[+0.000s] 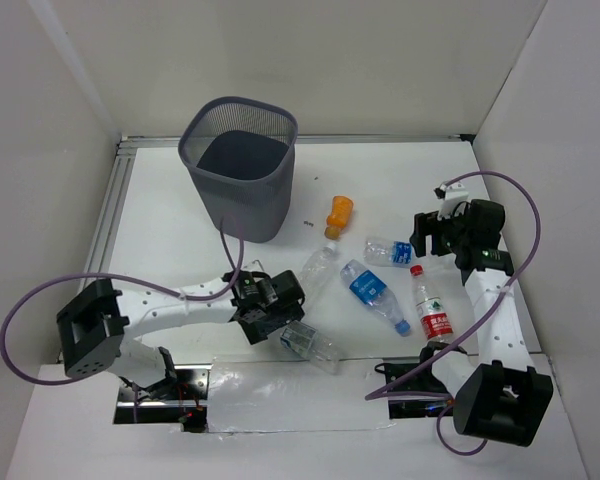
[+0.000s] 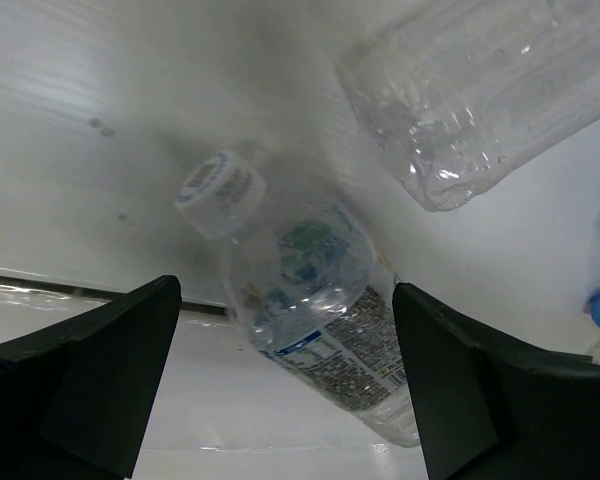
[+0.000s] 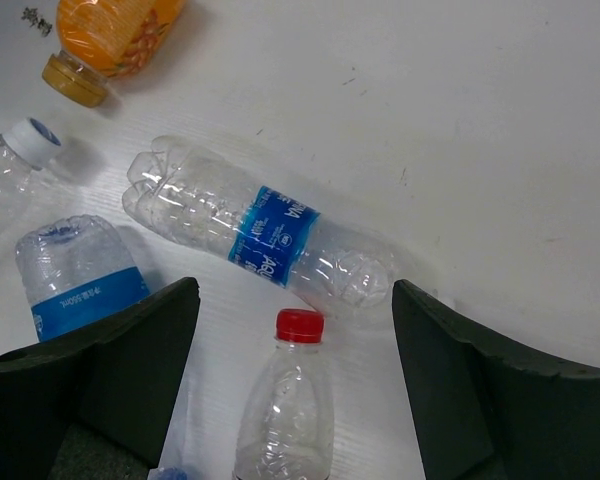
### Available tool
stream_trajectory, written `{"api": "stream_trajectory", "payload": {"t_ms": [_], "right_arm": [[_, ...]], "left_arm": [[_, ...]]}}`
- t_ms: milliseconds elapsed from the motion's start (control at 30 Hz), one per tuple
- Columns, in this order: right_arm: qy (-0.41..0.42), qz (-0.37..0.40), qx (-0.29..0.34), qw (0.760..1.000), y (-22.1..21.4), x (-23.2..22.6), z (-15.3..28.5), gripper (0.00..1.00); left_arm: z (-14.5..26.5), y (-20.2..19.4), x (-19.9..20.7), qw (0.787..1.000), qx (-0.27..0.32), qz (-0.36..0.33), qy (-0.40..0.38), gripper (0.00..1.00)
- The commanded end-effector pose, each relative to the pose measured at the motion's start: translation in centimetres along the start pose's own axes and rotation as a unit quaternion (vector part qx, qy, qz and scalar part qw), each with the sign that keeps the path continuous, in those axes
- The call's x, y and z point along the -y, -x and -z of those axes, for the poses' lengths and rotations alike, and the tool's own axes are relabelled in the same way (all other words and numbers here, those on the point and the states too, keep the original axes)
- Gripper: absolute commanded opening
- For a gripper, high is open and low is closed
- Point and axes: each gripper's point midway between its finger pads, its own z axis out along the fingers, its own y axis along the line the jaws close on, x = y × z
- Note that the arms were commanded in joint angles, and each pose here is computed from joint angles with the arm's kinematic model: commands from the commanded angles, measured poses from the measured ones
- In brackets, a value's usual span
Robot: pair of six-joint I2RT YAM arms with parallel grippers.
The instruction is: Put the plastic bottles in the bin
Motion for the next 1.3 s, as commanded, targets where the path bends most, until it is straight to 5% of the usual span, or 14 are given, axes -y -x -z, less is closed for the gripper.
{"api": "stream_trajectory", "payload": {"t_ms": [0,233,400,600,767,867,1033,1133,1233,1267], "right_arm": [[0.013,-0.006,-0.003,1.0,-0.3,-0.4,-0.1,0.85],[0.026,-0.002,-0.017,1.0,-1.2,-0.6,-0.7,0.85],[0.079,0.013,-0.036,0.996,-1.5,-2.0,-0.8,0.85],[0.088,0.019,-0.032,0.995,-1.2,-2.3,-0.7,0.85],[0.103,0.03,-0.024,0.994,-0.4,-2.7,-0.3,0.85],[0.116,0.054,-0.009,0.992,0.6,-3.2,0.6,0.82],[0.167,0.077,0.005,0.983,0.7,-5.2,1.7,0.36],[0.188,0.078,0.011,0.979,0.7,-6.1,2.2,0.2],[0.217,0.085,0.019,0.972,0.6,-7.1,2.7,0.2],[0.223,0.094,0.024,0.97,0.7,-7.4,3.0,0.29]], "left_arm": [[0.5,-1.7,3.9,0.998,-0.034,0.012,-0.047,1.0],[-2.0,-3.7,5.0,0.997,-0.069,-0.007,-0.045,0.96],[-0.1,-2.0,6.4,0.995,-0.04,-0.045,-0.085,0.34],[4.7,0.0,8.3,0.983,0.006,-0.113,-0.145,0.05],[13.0,2.7,12.5,0.945,0.086,-0.189,-0.251,0.0],[19.6,8.7,15.1,0.916,0.186,-0.193,-0.3,0.0],[29.1,19.9,18.8,0.856,0.314,-0.157,-0.38,0.0],[32.9,27.2,19.6,0.825,0.402,-0.119,-0.38,0.0],[33.5,34.8,18.3,0.811,0.483,-0.069,-0.323,0.0],[33.8,37.9,17.0,0.804,0.516,-0.041,-0.293,0.0]]}}
